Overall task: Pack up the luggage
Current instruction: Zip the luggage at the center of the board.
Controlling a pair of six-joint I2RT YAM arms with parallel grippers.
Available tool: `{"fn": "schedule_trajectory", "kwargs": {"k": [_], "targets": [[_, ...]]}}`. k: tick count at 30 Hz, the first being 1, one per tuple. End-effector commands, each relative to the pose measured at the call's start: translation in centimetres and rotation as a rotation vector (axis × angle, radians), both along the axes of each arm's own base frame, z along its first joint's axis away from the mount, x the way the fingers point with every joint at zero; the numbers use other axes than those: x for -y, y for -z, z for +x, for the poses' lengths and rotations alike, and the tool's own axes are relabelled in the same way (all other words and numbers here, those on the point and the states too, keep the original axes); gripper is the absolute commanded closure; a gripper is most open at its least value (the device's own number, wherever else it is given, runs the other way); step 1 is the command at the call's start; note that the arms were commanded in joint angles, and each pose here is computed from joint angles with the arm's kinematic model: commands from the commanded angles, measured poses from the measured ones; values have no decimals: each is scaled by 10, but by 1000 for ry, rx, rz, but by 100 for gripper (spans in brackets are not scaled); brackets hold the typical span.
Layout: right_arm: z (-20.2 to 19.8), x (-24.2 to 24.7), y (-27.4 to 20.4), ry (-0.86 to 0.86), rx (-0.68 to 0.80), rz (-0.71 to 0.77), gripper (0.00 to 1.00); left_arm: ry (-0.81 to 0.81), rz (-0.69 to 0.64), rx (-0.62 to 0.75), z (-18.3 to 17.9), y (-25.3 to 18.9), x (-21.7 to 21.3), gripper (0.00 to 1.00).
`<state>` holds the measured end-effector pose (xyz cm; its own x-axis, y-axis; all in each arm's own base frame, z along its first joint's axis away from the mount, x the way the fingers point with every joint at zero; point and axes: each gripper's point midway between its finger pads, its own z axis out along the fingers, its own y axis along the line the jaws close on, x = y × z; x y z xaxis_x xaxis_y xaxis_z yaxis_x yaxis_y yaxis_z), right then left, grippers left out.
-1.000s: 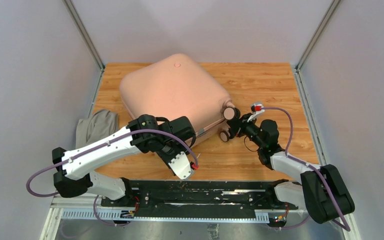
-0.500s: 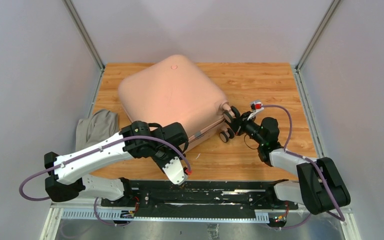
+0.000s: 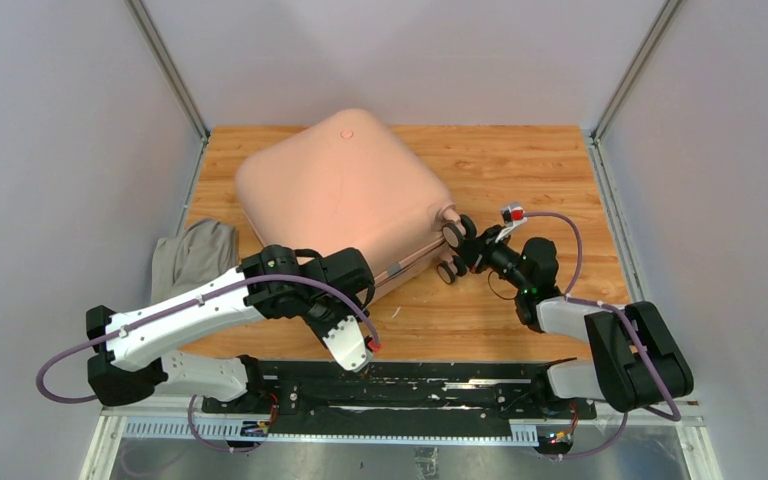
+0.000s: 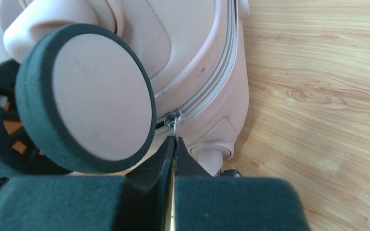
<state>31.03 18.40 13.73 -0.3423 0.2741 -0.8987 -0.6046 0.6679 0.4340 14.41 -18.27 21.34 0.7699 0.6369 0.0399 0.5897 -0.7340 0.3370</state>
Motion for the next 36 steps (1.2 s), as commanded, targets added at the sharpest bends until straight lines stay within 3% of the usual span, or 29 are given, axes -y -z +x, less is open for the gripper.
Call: {"fn": "schedule_trajectory", "kwargs": {"k": [1, 14, 36], "targets": [[-15, -7, -1, -31, 40, -1, 100, -19, -177, 157, 20, -46, 14, 100], [-48, -47, -12, -103, 148, -93, 100, 9, -213, 205, 31, -56, 33, 100], [-159, -158, -14, -500, 236, -188, 100, 51, -255, 218, 39, -61, 62, 100]]}}
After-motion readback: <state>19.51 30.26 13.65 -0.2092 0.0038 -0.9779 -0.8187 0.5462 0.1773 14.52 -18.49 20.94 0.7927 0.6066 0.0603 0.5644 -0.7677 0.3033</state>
